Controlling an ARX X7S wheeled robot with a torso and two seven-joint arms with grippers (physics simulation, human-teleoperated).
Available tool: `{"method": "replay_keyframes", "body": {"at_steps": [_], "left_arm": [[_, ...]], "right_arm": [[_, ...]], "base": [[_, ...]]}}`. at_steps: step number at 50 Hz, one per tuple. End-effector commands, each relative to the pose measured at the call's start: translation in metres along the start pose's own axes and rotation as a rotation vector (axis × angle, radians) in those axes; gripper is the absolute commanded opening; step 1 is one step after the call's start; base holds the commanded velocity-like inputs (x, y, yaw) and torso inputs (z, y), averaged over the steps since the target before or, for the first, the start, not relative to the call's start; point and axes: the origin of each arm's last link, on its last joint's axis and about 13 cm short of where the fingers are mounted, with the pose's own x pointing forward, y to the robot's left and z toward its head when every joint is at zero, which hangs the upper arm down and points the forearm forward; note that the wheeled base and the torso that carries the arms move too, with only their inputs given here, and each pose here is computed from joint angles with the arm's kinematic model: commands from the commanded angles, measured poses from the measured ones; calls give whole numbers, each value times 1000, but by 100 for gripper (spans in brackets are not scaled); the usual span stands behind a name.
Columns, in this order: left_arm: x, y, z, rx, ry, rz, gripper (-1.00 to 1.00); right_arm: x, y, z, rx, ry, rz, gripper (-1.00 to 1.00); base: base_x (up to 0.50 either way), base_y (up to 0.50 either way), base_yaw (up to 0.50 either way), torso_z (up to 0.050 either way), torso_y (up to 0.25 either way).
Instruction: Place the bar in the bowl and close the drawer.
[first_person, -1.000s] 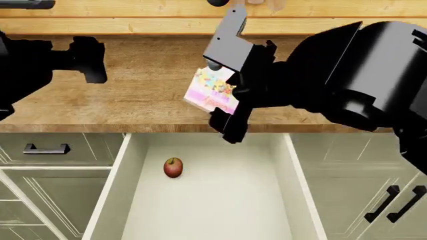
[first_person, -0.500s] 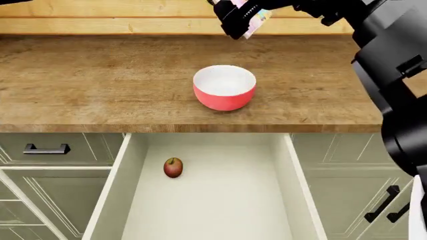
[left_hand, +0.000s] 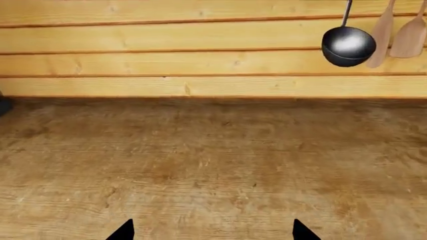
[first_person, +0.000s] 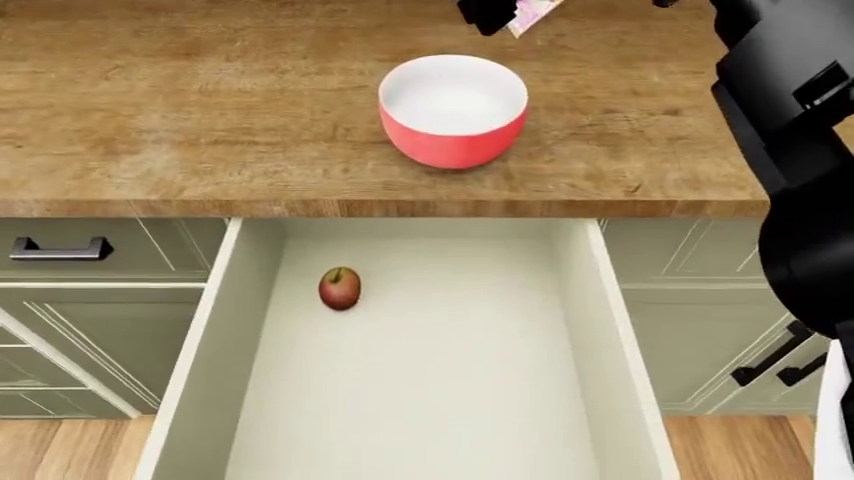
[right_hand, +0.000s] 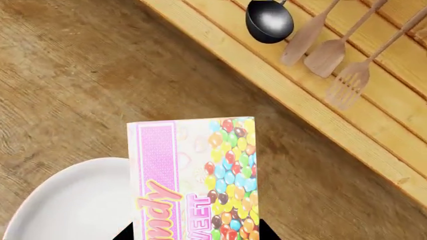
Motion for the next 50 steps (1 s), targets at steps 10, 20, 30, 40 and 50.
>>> {"method": "replay_keyframes", "body": {"at_steps": [10,20,30,40,50], "left_arm": [[-3,0,10,14,-15,46,100],[-3,-2,11,33,-18,54,100],[-2,-3,10,44,-18,59,100],[-1,-3,9,50,-17,57,100],[2,-3,6,57,-15,58,100]], "right_arm": [[1,2,0,102,-36,11,-100],[10,9,-8,162,-41,56,-100],[21,20,-15,223,-83,41,-100],[31,27,-25,253,-90,44,-100],[44,36,-38,292,-103,37,-100]], "base": [[-1,0,0,0,-108],[0,0,0,0,0],[0,0,0,0,0],[0,0,0,0,0],[0,0,0,0,0]]}}
